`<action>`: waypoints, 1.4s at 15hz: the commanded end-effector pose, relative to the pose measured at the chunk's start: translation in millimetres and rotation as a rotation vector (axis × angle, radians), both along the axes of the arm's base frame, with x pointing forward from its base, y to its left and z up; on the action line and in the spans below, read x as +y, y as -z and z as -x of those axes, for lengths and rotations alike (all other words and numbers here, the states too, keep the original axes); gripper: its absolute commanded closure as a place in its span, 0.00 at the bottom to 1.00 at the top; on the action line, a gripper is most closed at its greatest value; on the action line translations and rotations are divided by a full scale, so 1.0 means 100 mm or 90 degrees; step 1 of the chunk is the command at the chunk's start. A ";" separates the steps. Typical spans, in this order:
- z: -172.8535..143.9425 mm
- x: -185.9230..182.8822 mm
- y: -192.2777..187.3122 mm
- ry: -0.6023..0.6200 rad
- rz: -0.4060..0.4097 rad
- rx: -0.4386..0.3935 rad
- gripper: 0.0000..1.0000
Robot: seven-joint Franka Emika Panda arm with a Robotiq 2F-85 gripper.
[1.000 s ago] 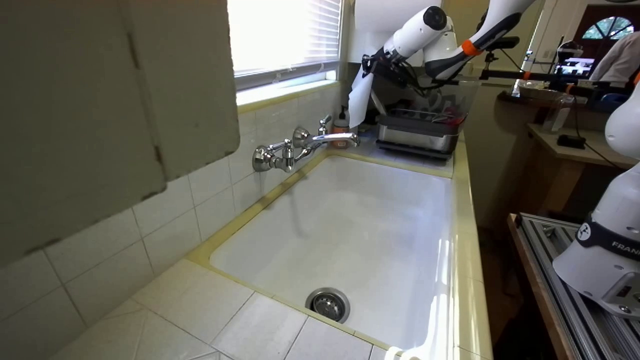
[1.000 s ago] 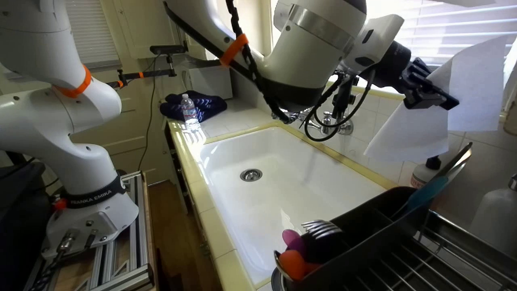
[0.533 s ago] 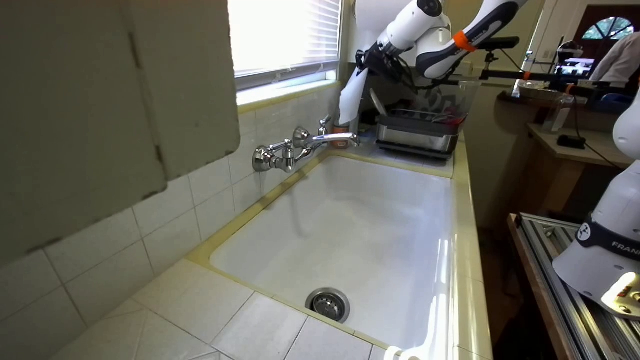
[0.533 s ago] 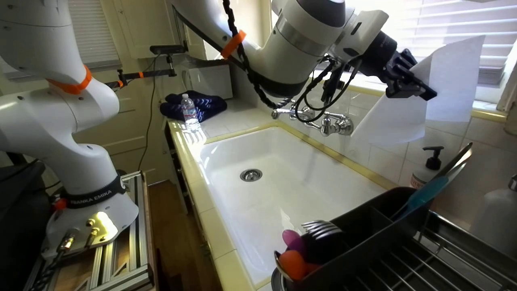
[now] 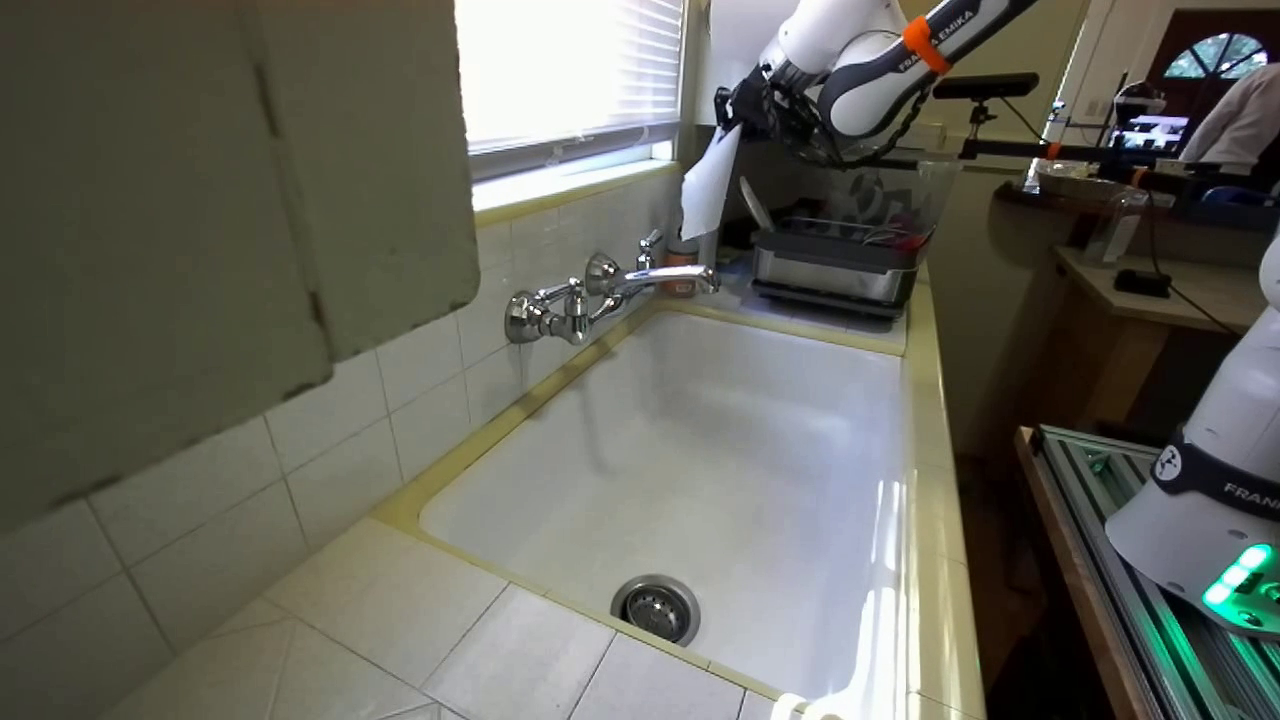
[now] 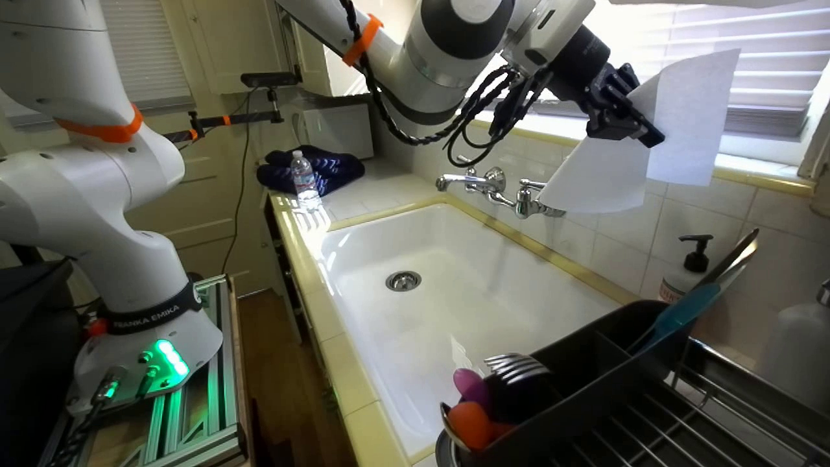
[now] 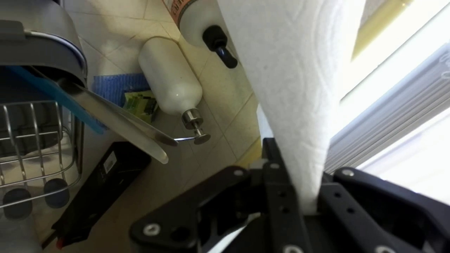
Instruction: Get a piece of paper towel on the right
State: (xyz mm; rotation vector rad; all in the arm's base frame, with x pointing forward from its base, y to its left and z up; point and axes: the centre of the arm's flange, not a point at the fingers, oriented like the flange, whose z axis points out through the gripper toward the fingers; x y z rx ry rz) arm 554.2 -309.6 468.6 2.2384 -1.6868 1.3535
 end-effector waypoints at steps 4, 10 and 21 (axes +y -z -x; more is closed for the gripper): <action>0.29 0.25 -0.41 -0.009 -0.034 0.110 1.00; 0.43 0.35 -0.65 -0.049 -0.076 0.192 1.00; 0.62 0.71 -0.72 -0.173 -0.153 0.336 1.00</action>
